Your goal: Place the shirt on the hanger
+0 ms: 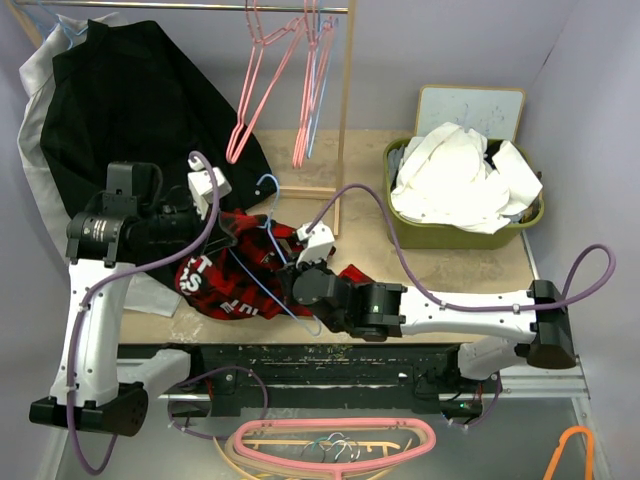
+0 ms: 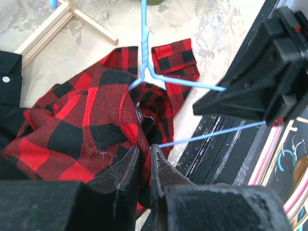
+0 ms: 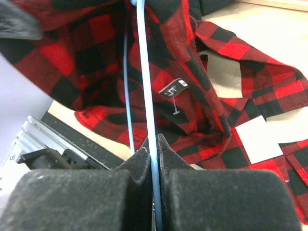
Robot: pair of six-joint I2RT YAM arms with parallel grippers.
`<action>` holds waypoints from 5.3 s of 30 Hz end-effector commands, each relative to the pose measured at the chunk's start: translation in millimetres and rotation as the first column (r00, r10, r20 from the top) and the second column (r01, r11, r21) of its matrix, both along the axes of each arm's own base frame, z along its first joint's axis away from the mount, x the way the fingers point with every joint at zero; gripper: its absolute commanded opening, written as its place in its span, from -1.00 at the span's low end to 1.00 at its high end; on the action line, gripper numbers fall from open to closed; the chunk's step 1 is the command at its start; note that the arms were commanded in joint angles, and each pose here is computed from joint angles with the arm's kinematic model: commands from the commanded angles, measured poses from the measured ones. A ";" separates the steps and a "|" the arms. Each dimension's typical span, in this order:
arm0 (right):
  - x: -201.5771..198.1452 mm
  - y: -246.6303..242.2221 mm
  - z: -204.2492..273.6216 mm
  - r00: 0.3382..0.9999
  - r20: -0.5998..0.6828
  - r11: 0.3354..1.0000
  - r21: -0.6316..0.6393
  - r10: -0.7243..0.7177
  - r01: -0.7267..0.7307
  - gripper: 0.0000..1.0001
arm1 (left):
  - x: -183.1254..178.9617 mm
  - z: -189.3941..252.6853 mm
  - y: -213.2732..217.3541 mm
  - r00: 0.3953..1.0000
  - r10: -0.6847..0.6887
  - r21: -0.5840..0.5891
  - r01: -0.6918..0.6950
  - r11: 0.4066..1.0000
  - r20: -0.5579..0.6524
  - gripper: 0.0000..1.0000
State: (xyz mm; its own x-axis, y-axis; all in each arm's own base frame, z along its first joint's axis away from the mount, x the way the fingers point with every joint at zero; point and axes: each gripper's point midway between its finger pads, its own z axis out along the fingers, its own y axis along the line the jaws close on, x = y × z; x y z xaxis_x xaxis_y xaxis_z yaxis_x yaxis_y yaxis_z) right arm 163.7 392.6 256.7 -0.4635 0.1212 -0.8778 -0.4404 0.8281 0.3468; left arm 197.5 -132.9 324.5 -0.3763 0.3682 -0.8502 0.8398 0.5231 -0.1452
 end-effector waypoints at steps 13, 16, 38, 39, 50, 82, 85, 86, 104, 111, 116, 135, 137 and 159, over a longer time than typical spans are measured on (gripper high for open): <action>29.3 -31.4 16.3 0.948 0.302 0.881 0.469 -0.095 -0.061 -1.00 | -21.4 -66.1 8.5 0.984 -0.095 0.107 0.112 0.988 -0.150 -0.37; 26.6 -25.9 12.7 0.929 0.363 0.879 0.463 -0.070 -0.115 -1.00 | -19.7 -59.3 5.5 0.984 -0.134 0.112 0.147 0.983 -0.117 -0.32; 34.2 -23.7 -39.7 0.956 0.292 0.885 0.453 -0.034 -0.106 -1.00 | 82.0 -43.9 -14.4 0.990 0.033 0.297 -0.073 0.952 0.135 1.00; 34.3 -23.6 -39.4 0.956 0.291 0.885 0.454 -0.035 -0.106 -1.00 | 84.7 -48.4 -14.8 0.991 0.031 0.305 -0.070 0.950 0.132 1.00; 37.0 -25.6 -40.7 0.958 0.282 0.886 0.454 -0.041 -0.096 -1.00 | 98.8 -78.2 -34.5 0.994 -0.009 0.348 -0.030 0.937 0.109 0.75; 70.2 19.1 22.9 0.936 0.335 0.818 0.566 -0.109 -0.107 -1.00 | -24.8 -67.1 -13.7 0.981 -0.144 0.290 0.176 0.941 -0.130 -1.00; 67.1 21.0 14.1 0.938 0.337 0.823 0.554 -0.083 -0.127 -1.00 | -18.0 -73.6 -0.6 0.992 -0.085 0.353 0.112 0.929 -0.092 -0.42; 65.8 19.0 9.0 0.939 0.334 0.824 0.552 -0.078 -0.127 -1.00 | -10.8 -71.0 5.8 0.998 -0.047 0.375 0.061 0.925 -0.048 -0.25; 23.1 -6.4 -80.0 0.769 0.581 0.845 0.244 0.266 -0.476 -1.00 | 24.2 0.9 -9.6 0.938 -0.275 0.236 0.224 0.946 0.211 0.88; 24.4 -8.8 -71.6 0.733 0.622 0.841 0.215 0.274 -0.497 -1.00 | 2.4 -28.7 -10.8 0.794 -0.567 0.331 0.486 0.809 0.219 0.43; 27.0 -20.4 -63.3 0.731 0.632 0.842 0.224 0.258 -0.491 -1.00 | 34.2 -39.4 11.3 0.716 -0.614 0.379 0.495 0.782 0.331 0.20; 21.0 -31.7 -48.1 0.713 0.649 0.818 0.239 0.265 -0.523 -1.00 | 78.2 -82.7 -25.3 0.647 -0.697 0.219 0.665 0.714 0.309 0.34; 21.2 -33.0 -45.7 0.713 0.652 0.819 0.244 0.258 -0.519 -1.00 | 82.6 -84.0 -29.1 0.659 -0.686 0.182 0.667 0.722 0.307 0.26; 28.8 -37.4 -28.6 0.713 0.669 0.820 0.277 0.209 -0.500 -1.00 | 69.6 -123.0 -55.2 0.610 -0.755 0.099 0.759 0.644 0.239 0.15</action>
State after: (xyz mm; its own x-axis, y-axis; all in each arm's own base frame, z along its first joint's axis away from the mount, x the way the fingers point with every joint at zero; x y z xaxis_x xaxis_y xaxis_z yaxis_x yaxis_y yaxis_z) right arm 191.6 362.5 126.9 -0.1449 0.1627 -0.9760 -0.8678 0.4530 0.2043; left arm 274.0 -182.1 200.3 0.2251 0.4602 -0.8588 0.9523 -0.2901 0.0942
